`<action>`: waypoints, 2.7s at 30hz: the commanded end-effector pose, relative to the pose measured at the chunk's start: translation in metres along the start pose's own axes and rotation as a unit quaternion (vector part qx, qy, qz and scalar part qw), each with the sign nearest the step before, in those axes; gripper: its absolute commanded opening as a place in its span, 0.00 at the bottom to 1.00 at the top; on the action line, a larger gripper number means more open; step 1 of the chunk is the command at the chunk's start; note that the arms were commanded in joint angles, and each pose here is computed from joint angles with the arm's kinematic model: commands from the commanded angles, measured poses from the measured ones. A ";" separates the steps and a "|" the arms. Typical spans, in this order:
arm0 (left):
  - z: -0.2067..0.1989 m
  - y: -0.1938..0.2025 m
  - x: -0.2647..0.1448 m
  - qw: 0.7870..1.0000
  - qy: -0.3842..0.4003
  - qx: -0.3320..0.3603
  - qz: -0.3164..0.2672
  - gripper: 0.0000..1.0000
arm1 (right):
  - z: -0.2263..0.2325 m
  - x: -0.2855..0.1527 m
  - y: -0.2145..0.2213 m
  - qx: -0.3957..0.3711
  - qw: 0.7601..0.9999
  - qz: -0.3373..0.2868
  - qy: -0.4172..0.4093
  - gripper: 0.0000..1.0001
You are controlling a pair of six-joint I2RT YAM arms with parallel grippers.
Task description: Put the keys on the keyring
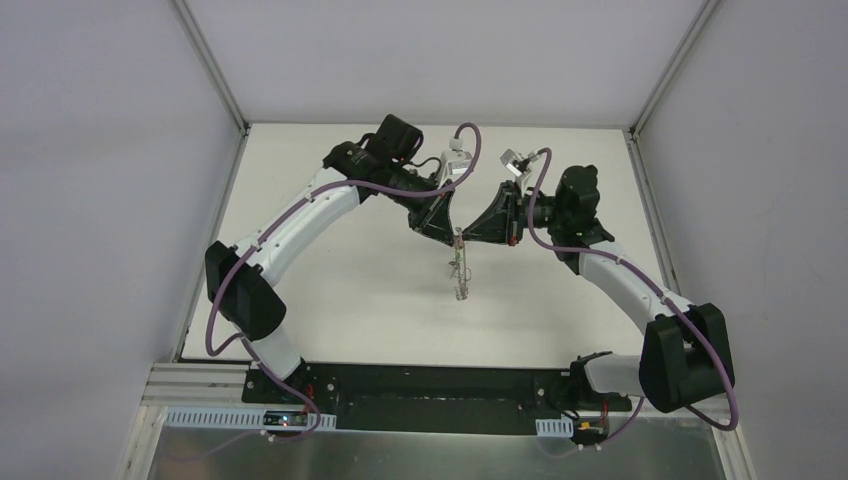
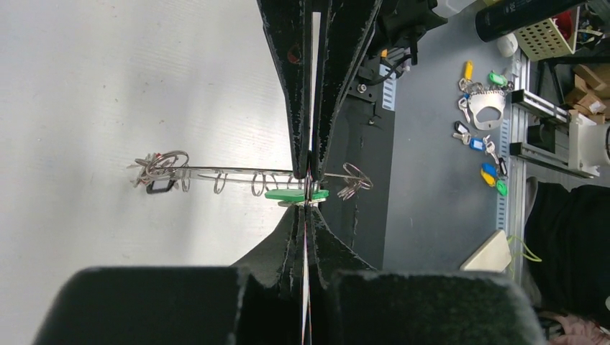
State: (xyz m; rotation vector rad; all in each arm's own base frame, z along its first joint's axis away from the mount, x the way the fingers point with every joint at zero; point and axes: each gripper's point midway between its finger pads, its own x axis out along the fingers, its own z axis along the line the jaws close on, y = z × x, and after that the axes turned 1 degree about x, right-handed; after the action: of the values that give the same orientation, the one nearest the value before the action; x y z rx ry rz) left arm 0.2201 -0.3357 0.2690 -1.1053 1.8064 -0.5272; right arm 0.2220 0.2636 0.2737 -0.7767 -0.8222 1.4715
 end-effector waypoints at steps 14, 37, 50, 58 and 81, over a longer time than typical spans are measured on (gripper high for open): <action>-0.006 -0.002 0.008 0.998 0.053 -0.029 -0.009 0.00 | 0.009 -0.003 -0.016 -0.046 0.999 -0.017 -0.004 0.00; -0.006 -0.008 0.007 0.998 0.049 -0.022 -0.014 0.12 | 0.005 -0.005 -0.014 -0.044 0.999 -0.020 0.000 0.00; -0.009 -0.021 -0.006 0.999 0.023 0.022 -0.034 0.35 | 0.004 -0.007 -0.015 -0.043 0.999 -0.022 0.003 0.00; -0.007 -0.030 0.001 0.998 0.038 0.007 -0.047 0.35 | 0.005 -0.008 -0.016 -0.045 0.999 -0.024 0.006 0.00; -0.009 -0.015 0.013 0.998 0.054 -0.005 -0.035 0.17 | 0.000 -0.010 -0.017 -0.044 0.999 -0.028 0.013 0.00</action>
State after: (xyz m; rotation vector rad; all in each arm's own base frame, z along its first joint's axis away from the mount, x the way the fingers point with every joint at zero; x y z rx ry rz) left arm 0.2279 -0.3526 0.2657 -1.1787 1.8554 -0.5585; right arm 0.2310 0.2570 0.2701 -0.7772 -0.7904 1.4323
